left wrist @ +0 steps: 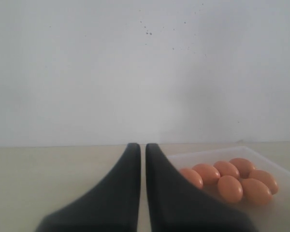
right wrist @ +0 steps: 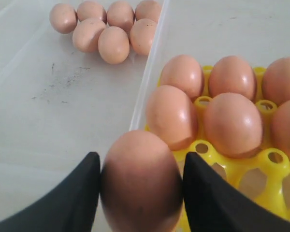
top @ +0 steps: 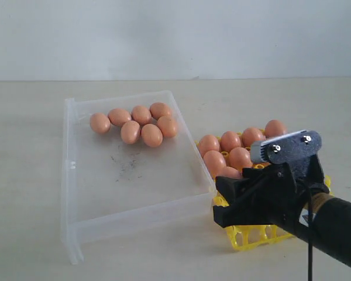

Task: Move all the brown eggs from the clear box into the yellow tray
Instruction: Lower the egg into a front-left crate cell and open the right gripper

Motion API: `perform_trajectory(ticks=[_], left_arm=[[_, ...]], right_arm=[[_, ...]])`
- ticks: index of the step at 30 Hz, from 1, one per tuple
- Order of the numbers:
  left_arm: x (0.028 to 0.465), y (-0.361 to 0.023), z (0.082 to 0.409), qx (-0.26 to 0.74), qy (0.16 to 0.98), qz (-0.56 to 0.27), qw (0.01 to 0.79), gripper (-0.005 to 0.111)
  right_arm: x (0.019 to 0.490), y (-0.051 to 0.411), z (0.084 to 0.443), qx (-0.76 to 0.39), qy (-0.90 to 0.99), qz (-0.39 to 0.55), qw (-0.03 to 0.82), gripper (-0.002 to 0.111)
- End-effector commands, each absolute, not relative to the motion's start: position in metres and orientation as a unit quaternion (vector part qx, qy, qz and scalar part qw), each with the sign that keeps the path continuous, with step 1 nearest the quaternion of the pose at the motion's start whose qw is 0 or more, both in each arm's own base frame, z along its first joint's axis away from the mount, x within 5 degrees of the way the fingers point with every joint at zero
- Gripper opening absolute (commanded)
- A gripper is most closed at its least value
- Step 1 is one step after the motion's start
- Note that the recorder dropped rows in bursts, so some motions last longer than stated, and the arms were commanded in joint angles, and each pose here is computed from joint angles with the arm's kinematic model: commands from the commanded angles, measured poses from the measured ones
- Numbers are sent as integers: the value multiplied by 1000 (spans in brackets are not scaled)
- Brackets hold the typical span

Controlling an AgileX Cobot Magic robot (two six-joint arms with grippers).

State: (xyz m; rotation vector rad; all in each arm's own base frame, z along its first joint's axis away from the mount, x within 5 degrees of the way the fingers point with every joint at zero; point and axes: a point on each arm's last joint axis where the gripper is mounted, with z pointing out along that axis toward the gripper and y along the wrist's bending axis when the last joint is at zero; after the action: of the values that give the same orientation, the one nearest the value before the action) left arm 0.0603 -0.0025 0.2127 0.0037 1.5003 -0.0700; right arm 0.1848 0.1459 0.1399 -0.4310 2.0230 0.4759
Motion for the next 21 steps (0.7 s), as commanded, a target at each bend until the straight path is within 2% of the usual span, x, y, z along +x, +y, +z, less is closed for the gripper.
perform_trajectory(ticks=[1, 5, 21], left_arm=[[61, -2, 215, 1, 677, -31, 735, 4], [61, -2, 215, 1, 677, -31, 735, 4], [61, -2, 215, 1, 677, -31, 735, 4]], right_arm=[[195, 157, 148, -200, 836, 187, 476, 0], [202, 155, 153, -180, 834, 170, 493, 0], [214, 163, 138, -174, 856, 147, 464, 0]])
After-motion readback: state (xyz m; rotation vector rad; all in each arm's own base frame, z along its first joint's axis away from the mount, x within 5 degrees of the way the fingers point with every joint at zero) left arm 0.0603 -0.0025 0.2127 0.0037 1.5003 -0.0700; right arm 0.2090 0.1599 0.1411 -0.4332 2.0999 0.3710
